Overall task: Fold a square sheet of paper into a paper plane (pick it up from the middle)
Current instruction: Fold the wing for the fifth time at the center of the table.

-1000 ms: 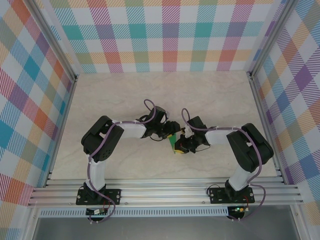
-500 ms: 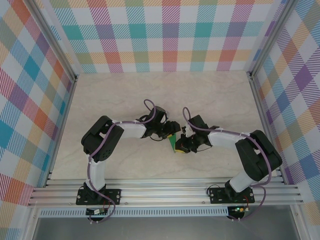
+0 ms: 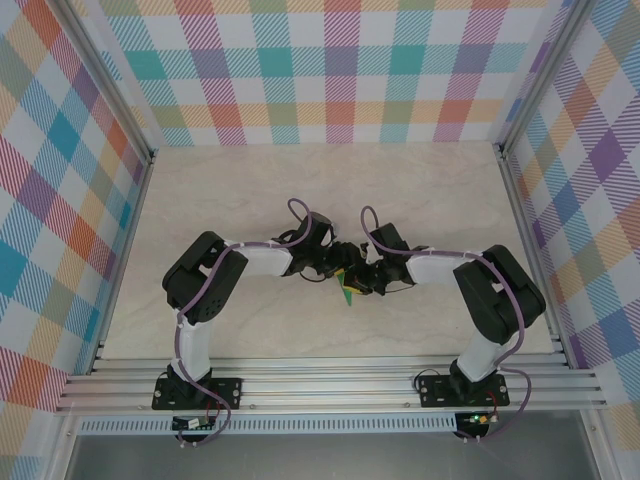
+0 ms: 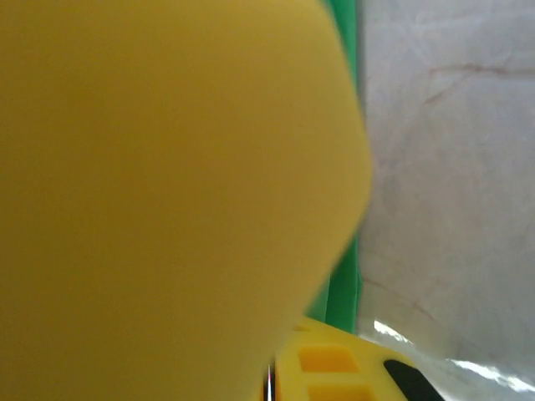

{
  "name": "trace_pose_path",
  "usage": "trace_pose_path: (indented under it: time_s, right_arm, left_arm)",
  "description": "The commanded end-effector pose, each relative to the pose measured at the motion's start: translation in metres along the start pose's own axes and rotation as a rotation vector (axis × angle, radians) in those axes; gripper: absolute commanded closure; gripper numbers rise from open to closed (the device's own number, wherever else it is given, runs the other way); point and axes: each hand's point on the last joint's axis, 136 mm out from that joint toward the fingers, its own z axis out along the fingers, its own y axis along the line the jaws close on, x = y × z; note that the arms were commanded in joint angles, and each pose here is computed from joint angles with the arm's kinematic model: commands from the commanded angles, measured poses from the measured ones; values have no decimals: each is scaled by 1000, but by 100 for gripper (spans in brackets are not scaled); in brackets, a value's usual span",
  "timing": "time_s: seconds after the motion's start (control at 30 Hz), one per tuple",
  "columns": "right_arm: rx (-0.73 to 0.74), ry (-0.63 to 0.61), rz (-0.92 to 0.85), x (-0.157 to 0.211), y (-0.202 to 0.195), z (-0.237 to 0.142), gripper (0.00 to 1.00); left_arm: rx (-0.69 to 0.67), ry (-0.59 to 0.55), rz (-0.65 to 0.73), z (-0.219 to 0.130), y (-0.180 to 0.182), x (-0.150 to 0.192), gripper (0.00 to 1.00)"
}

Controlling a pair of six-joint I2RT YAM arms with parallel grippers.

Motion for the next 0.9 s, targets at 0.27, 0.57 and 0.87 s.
trace_pose_path:
  time_s: [0.27,0.57,0.87]
  right_arm:
    - [78,67,77,20,-44,22,96]
    - [109,114,66,38,-61,20,98]
    - [91,170,-9,48,-60,19,99]
  left_arm:
    - [-110,30,-35,7,35,12,45]
    - [-98,22,-22,4,29,10,42]
    - [-47,-25,171,-36,-15,-8,30]
